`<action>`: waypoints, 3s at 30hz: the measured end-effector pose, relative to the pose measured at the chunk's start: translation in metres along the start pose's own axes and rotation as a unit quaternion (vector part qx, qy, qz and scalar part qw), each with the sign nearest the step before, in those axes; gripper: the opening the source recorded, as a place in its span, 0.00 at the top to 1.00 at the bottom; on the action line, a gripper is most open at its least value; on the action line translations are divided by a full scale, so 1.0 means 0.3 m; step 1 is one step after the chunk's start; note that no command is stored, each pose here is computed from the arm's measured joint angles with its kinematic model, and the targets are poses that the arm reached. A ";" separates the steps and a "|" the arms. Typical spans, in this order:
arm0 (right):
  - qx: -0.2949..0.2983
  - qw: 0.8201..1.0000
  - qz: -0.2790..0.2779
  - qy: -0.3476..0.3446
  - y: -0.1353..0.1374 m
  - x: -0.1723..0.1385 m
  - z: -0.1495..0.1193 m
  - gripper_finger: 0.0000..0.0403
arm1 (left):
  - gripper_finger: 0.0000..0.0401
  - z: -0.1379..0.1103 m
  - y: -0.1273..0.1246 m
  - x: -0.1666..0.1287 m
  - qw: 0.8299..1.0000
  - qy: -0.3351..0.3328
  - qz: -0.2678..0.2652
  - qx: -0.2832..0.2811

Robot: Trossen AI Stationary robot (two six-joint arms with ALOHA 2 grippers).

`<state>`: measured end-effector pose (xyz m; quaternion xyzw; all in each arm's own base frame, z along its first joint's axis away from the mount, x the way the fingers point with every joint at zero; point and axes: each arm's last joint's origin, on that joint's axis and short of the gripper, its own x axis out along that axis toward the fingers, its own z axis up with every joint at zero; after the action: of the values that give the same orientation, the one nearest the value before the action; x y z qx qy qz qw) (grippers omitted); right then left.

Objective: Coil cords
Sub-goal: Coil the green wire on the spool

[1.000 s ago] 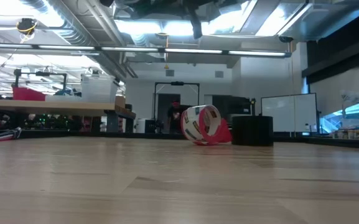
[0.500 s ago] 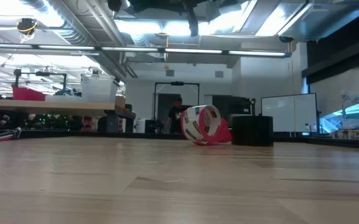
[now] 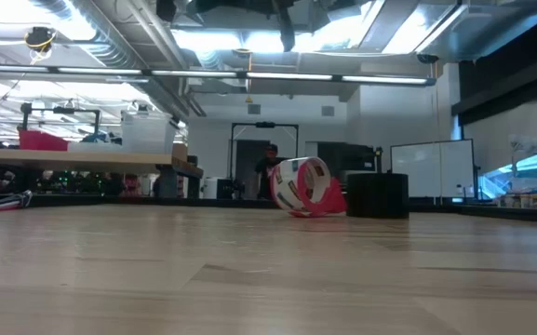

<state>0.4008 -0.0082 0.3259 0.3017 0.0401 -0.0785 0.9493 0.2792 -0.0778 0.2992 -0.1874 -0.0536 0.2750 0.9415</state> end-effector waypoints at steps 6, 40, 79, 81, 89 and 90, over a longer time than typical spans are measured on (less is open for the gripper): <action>0.003 1.000 0.010 -0.014 0.010 -0.002 0.012 0.99 | 1.00 -0.029 -0.001 -0.011 1.000 0.026 0.001 0.011; -0.006 0.997 -0.030 0.074 0.011 -0.089 0.027 0.99 | 1.00 -0.061 0.016 -0.101 0.992 0.040 0.089 0.082; 0.023 0.956 -0.018 0.291 -0.028 -0.139 -0.066 1.00 | 0.93 -0.063 0.017 -0.101 0.947 0.073 0.057 0.308; 0.023 0.956 -0.015 0.291 -0.026 -0.139 -0.065 1.00 | 0.93 -0.063 0.018 -0.101 0.947 0.073 0.057 0.309; 0.023 0.955 -0.019 0.295 -0.029 -0.141 -0.067 1.00 | 0.93 -0.061 0.026 -0.092 0.948 0.070 0.070 0.303; 0.022 0.955 -0.022 0.295 -0.030 -0.141 -0.067 1.00 | 0.93 -0.061 0.026 -0.092 0.952 0.069 0.071 0.290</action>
<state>0.3570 0.0015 0.3095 0.3316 0.3227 -0.0076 0.8865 0.2558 -0.0927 0.2793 0.0721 0.1073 0.3317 0.9345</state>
